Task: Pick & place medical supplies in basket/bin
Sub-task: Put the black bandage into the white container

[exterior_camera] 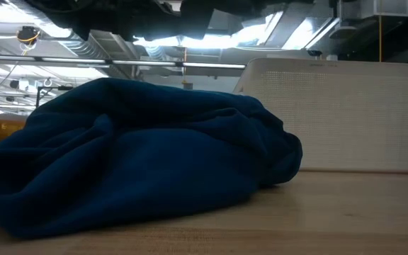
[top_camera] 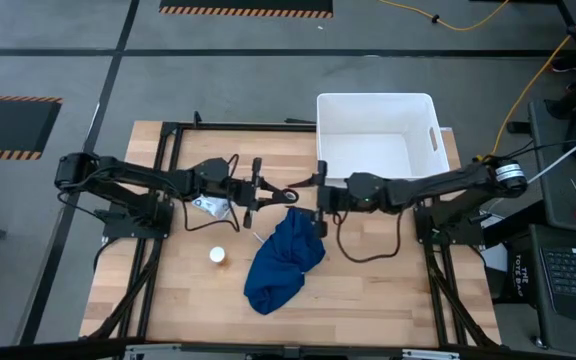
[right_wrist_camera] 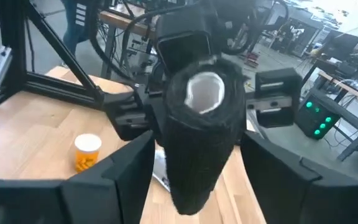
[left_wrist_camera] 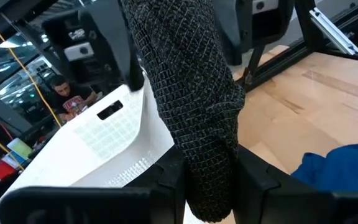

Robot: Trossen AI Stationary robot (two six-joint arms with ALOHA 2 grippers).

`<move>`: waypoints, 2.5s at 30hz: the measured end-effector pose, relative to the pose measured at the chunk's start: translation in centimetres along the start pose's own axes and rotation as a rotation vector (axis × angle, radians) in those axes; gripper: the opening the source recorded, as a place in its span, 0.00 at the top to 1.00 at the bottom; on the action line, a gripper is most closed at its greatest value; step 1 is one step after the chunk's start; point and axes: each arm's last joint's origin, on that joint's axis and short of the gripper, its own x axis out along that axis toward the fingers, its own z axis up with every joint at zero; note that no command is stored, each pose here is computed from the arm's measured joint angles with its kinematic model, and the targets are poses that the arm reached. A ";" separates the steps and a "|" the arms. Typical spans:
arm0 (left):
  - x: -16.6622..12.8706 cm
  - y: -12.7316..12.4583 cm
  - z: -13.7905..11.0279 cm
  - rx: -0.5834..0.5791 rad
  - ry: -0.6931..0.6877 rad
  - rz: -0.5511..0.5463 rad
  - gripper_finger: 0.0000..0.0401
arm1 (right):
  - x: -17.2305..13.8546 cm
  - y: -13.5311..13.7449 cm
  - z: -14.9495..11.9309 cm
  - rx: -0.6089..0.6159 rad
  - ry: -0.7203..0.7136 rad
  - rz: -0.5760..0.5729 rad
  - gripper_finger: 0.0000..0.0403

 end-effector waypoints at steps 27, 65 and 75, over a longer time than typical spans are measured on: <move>-0.2 0.9 -0.4 -0.003 0.012 0.048 0.75 | 1.2 -0.7 -0.5 0.013 -0.046 0.032 0.80; -6.7 -0.5 0.6 -0.173 0.082 0.151 0.61 | -7.0 -5.2 3.2 0.032 0.118 -0.324 0.79; -6.7 -0.5 0.6 -0.237 0.076 0.154 0.61 | -7.5 -6.8 1.8 -0.006 0.310 -0.667 0.79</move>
